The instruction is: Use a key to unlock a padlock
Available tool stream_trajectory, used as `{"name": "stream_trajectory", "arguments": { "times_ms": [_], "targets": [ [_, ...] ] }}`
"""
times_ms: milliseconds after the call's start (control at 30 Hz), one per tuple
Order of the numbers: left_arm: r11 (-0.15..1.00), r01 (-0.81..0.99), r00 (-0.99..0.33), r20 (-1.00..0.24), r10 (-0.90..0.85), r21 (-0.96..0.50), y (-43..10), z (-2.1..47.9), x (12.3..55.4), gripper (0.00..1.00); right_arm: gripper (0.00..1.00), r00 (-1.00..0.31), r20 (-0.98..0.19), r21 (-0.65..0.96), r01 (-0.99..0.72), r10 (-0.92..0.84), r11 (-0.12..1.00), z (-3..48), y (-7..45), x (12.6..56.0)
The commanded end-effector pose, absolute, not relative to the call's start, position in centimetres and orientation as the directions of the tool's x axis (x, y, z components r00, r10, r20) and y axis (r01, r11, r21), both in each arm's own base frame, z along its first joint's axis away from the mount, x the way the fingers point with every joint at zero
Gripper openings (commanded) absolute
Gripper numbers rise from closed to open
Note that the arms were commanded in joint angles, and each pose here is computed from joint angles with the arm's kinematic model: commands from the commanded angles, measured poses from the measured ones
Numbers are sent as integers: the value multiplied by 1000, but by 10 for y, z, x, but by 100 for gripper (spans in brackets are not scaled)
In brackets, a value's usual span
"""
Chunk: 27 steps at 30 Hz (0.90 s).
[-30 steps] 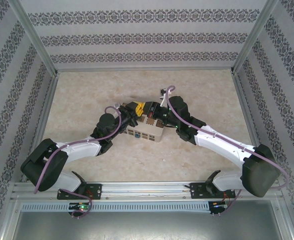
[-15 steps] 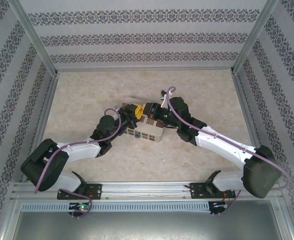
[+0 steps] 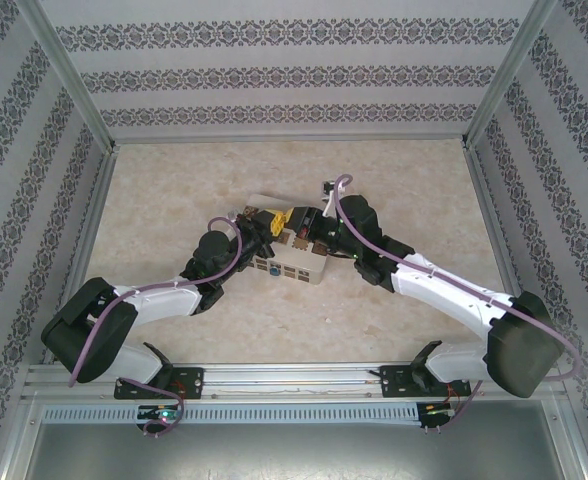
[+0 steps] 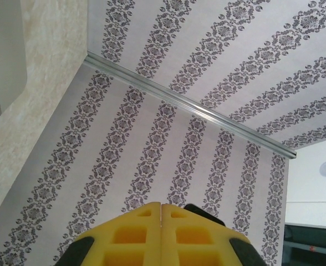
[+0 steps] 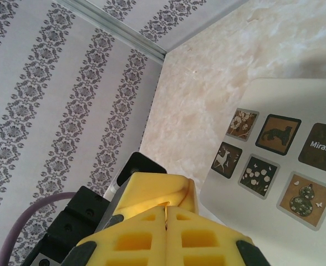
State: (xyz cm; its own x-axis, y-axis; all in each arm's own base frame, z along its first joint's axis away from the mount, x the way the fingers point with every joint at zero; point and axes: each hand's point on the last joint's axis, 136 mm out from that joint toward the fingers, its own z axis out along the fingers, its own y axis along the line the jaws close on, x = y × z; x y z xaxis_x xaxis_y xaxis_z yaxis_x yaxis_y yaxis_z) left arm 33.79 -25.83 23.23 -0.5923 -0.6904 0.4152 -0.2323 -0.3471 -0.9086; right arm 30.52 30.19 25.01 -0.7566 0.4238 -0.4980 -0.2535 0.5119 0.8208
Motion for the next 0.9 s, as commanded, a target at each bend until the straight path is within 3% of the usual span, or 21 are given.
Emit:
{"name": "stream_trajectory", "arguments": {
  "times_ms": [0,233,333,467,667,867],
  "targets": [
    [-247,-124,-627,268,-731,-961,-257,253,335,0,6,-715,-526,823,-293,460,486,273,290,304],
    [113,134,-597,-171,-784,-985,-232,291,332,0,23,-667,-580,798,-349,468,492,286,261,298],
    [286,279,-562,-398,-725,-917,-229,317,324,0,30,-646,-606,786,-400,463,471,297,254,292],
    [411,476,-509,-624,-593,-778,-237,352,309,0,37,-628,-639,769,-518,444,374,324,258,279],
    [428,603,-466,-733,-496,-673,-249,374,298,0,43,-629,-655,742,-642,420,196,364,278,262],
    [378,615,-481,-710,-515,-692,-255,378,301,0,46,-634,-657,733,-664,407,149,377,295,260]
  ]
}}
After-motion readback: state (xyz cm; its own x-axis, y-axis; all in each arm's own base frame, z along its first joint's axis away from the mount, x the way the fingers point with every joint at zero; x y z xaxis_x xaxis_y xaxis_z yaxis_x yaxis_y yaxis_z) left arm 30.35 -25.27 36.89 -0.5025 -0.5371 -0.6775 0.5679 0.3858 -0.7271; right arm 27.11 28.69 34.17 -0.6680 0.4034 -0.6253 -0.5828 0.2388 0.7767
